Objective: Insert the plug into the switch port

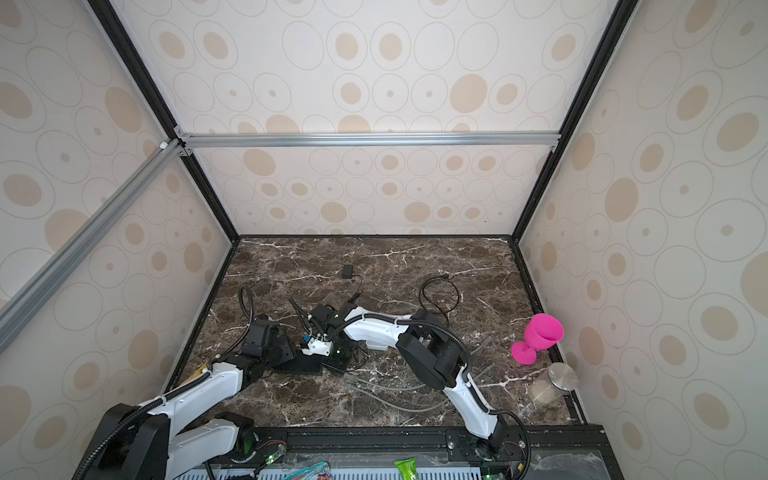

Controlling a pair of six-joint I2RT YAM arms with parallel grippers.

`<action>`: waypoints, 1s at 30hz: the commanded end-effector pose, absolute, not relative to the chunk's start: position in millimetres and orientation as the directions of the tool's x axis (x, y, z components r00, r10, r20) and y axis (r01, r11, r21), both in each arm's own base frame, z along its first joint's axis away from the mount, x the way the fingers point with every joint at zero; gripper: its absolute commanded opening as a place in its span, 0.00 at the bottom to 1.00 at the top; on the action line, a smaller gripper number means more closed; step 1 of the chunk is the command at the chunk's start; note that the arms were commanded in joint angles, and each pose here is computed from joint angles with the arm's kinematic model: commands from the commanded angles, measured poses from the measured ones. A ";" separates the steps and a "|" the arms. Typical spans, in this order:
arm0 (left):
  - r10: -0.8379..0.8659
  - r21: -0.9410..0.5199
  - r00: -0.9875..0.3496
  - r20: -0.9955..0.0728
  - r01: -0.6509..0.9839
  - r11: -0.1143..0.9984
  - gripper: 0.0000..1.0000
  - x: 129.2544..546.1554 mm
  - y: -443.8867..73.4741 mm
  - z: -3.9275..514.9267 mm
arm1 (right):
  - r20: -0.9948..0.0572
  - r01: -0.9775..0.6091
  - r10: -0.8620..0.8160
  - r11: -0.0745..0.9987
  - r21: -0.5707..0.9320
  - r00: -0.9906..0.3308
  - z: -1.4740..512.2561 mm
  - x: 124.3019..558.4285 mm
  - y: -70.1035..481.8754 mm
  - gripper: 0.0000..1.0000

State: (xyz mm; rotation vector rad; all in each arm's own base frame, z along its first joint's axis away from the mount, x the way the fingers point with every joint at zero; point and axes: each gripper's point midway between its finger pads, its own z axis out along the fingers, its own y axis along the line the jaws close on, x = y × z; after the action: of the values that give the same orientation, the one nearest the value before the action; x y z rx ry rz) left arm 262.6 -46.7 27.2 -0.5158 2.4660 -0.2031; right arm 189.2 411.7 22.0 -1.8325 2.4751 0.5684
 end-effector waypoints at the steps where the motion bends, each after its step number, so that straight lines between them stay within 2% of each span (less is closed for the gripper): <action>1: -0.391 -0.264 -0.737 -0.552 -0.290 0.920 0.57 273.1 -49.3 39.6 | -0.209 -0.947 -0.936 0.239 0.214 -0.283 18.8 196.7 410.5 0.00; 7: -0.364 -0.292 -0.750 -0.552 -0.235 0.927 0.58 275.8 -59.0 40.2 | -0.230 -0.965 -0.942 0.214 0.152 -0.245 21.1 207.2 412.2 0.00; 16: -0.348 -0.311 -0.748 -0.565 -0.197 0.930 0.59 276.7 -64.3 44.7 | -0.270 -0.970 -0.944 0.137 0.203 -0.190 20.4 198.4 425.4 0.00; 22: -0.347 -0.308 -0.752 -0.561 -0.201 0.930 0.59 276.3 -63.9 42.2 | -0.244 -0.969 -0.955 0.112 0.220 -0.166 12.8 187.9 413.9 0.00; 30: -0.350 -0.305 -0.750 -0.561 -0.205 0.930 0.59 276.0 -62.8 42.7 | -0.207 -0.974 -0.963 0.134 0.182 -0.171 9.1 193.7 405.4 0.00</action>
State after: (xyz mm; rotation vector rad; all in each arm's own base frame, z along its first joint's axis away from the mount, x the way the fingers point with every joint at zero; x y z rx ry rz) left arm 267.0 -55.1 30.7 -0.4242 2.4734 -0.2433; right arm 201.7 410.1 21.2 -1.9386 2.3443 0.4632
